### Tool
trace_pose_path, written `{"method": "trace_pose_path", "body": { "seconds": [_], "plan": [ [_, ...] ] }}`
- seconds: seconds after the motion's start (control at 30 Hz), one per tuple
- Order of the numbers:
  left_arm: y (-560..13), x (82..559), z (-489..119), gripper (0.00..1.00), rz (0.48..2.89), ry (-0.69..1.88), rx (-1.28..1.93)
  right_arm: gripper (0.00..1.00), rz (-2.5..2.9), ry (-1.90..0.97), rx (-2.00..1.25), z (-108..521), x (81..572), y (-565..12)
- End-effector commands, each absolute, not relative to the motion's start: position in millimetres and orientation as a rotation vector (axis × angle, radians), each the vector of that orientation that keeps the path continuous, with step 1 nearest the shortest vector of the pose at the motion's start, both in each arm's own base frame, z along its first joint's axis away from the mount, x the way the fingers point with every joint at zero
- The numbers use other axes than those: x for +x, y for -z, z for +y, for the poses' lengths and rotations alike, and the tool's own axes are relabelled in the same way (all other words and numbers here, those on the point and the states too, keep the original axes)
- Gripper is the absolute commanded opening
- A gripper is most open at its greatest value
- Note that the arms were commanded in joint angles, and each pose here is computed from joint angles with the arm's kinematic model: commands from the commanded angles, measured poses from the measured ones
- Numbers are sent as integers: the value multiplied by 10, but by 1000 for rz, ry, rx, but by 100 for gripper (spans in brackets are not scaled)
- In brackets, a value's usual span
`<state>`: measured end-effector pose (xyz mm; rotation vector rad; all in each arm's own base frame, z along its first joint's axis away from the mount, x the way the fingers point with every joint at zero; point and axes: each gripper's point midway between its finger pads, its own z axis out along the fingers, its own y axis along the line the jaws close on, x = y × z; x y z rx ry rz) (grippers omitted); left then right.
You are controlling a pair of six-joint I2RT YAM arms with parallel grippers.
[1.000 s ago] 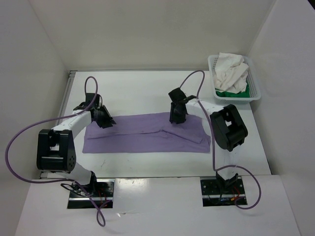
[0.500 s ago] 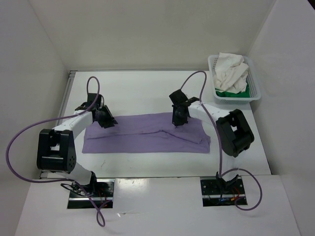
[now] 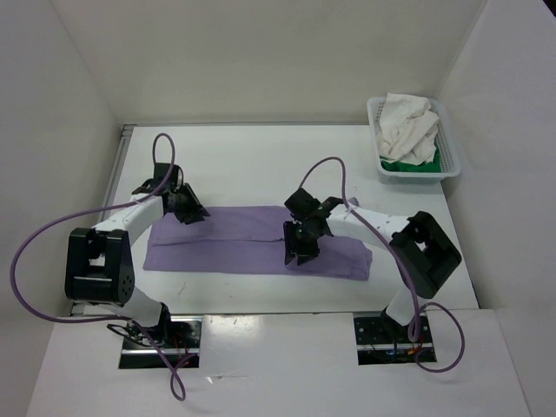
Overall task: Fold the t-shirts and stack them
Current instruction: Fold the other side of the tshirt into a rectangle
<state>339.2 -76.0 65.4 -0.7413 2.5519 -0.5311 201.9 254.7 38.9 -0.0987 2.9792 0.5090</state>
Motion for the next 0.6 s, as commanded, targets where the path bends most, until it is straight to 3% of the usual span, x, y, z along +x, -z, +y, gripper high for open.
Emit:
{"method": "trace_pose_path", "body": {
  "seconds": [0.0,0.13,0.17,0.23,0.27,0.3,0.43,0.57],
  "plan": [
    [-926,3614,-845,34,2474,604,-693,51,2928,-771,-126,2844,1895,-898],
    [-1014,3663,-907,34,2460,626,-664,49,2807,-739,-82,2726,2221,-1215],
    [-1047,3675,-959,34,2458,634,-644,37,2799,-720,-47,2662,2293,-1185],
    [-1038,3681,-1101,34,2463,655,-609,23,2765,-664,65,2434,2504,-1075],
    [-970,3663,-1161,34,2487,659,-612,8,2748,-631,111,2334,2595,-1021],
    [-926,3631,-1250,34,2510,665,-588,3,2721,-586,185,2220,2710,-971],
    [-753,3646,-1337,34,2557,689,-594,0,2643,-533,455,1857,3089,-736],
    [-555,3593,-1167,34,2599,641,-659,0,2688,-463,512,1826,3220,-437]
  ]
}}
